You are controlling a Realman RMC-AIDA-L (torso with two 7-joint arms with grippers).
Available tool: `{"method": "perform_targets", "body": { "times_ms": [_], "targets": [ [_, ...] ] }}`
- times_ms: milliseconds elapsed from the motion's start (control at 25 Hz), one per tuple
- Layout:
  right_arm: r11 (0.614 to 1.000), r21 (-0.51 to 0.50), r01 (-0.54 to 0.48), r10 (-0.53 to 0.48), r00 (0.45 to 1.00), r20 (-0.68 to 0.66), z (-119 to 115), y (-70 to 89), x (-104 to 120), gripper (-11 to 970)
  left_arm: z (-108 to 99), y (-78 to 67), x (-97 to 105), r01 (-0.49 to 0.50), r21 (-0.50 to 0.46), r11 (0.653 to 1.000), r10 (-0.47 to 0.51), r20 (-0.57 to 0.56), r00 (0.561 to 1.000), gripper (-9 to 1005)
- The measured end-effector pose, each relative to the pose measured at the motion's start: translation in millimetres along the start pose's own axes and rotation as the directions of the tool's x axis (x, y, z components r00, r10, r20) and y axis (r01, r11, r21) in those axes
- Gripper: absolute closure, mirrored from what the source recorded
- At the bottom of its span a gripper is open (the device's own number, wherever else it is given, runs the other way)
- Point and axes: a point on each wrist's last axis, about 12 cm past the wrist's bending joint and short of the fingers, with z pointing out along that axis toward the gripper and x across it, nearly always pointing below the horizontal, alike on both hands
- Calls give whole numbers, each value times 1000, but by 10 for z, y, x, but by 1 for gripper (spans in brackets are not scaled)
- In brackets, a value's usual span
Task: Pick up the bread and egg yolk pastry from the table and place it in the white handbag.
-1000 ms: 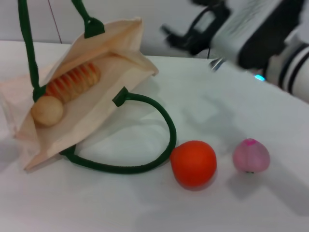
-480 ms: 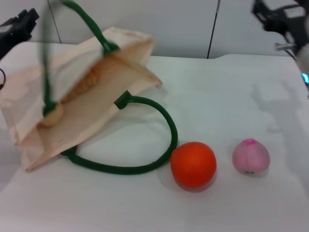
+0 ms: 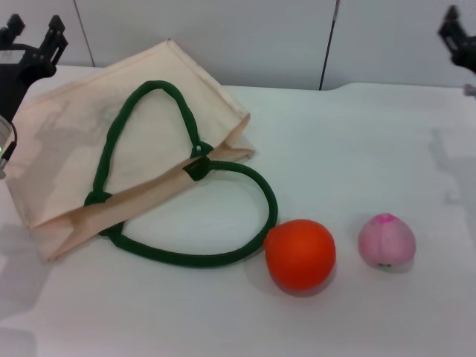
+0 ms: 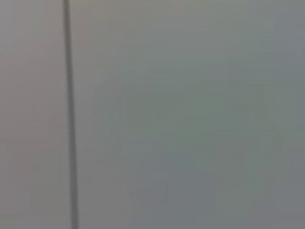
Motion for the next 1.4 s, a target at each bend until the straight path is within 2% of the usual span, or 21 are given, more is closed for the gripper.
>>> {"method": "perform_targets", "body": {
  "times_ms": [280, 400, 520, 720, 1080, 1400],
  "targets": [
    [991, 133, -33, 29, 999, 36, -104, -222, 91, 129, -20, 8, -8, 18, -28, 999, -17, 25, 1000, 180],
    [974, 220, -52, 43, 998, 45, -155, -366, 143, 131, -14, 13, -41, 26, -35, 999, -24, 53, 998, 153],
    [966, 254, -54, 46, 998, 38, -166, -411, 185, 132, -40, 36, -64, 54, -65, 996, -48, 89, 995, 126],
    [967, 249, -43, 34, 999, 41, -189, -387, 205, 135, -109, 90, -68, 76, -99, 992, -65, 114, 991, 131],
    [971, 237, -40, 27, 998, 60, -190, -347, 181, 139, -143, 63, -97, 88, -81, 993, -75, 153, 985, 131],
    [971, 235, -41, 27, 998, 61, -196, -340, 182, 195, -176, 80, -87, 88, -88, 992, -74, 152, 986, 131]
  ]
}}
